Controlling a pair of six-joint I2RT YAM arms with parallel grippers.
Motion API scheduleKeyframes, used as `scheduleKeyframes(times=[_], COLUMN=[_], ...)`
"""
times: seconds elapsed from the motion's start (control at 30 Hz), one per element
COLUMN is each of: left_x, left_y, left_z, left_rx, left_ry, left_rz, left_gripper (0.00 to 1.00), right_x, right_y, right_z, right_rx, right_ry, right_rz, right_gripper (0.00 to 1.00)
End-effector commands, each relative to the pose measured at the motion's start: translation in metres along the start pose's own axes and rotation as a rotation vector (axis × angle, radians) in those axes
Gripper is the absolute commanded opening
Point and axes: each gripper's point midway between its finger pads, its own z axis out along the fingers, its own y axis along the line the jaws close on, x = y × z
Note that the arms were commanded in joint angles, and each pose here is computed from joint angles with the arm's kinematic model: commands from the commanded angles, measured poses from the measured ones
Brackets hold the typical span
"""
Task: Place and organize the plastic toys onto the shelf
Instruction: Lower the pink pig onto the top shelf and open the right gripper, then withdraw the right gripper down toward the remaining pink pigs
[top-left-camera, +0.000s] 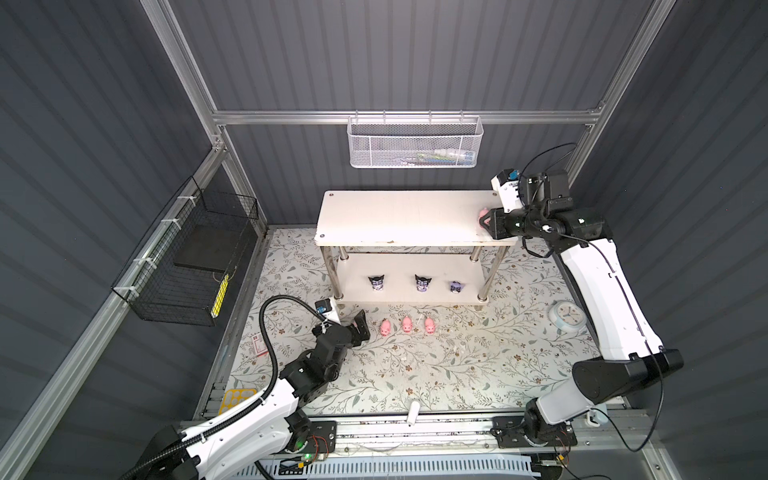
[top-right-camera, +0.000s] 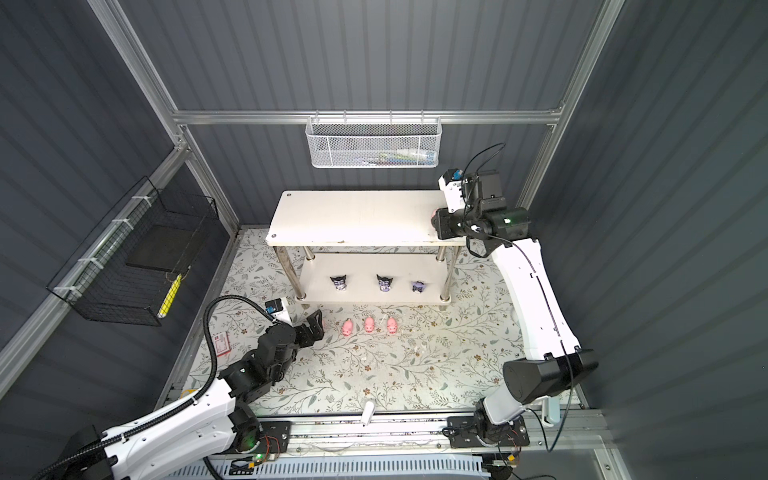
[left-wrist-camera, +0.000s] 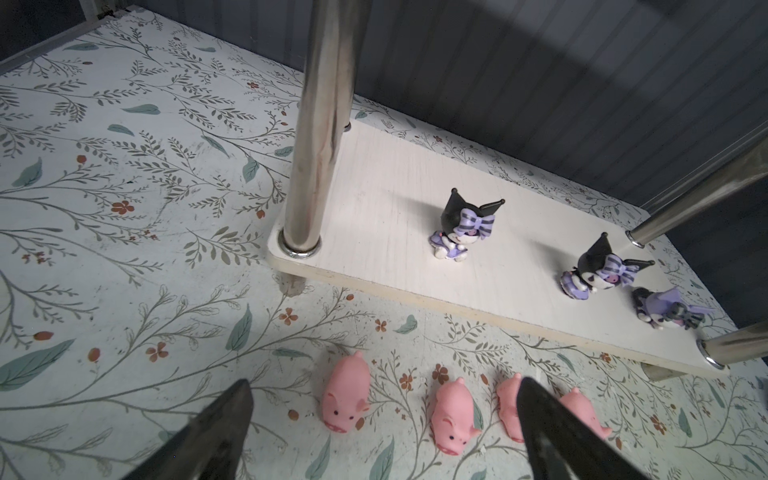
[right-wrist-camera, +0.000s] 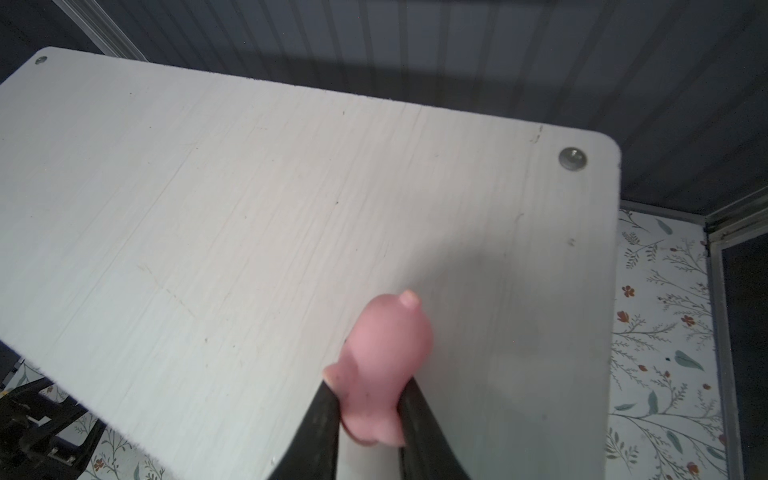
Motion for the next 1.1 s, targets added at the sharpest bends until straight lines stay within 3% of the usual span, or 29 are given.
scheduleKeyframes(times=[0.0,0.5,0.83,1.07], left_x=[0.005,0.007,0.004,0.002], left_y=[0.005,0.006,0.007,0.009], left_z=[0.003,0.005,0.003,0.003], left_rx=[-0.011,-0.012,-0.018,-0.027], left_ry=[0.010,0.020,0.015,0.014], left_rz=[0.014,0.007,0.007,0.011], left_gripper=[0.99,0.99,0.99,0.99], right_x=[-0.004,-0.014,-0.023,0.011], right_y=[-0.003,0.000,0.029,0.060], right_z=[0.001,-0.017,-0.071,-0.119], right_rx=[0.008,0.014,-0.098,-0.231], right_ry=[-0.005,-0.064,-0.191,-0.290], right_rz=[0.000,-0.010,-0.016,-0.028], right_gripper=[0.28,0.44,0.51,0.53])
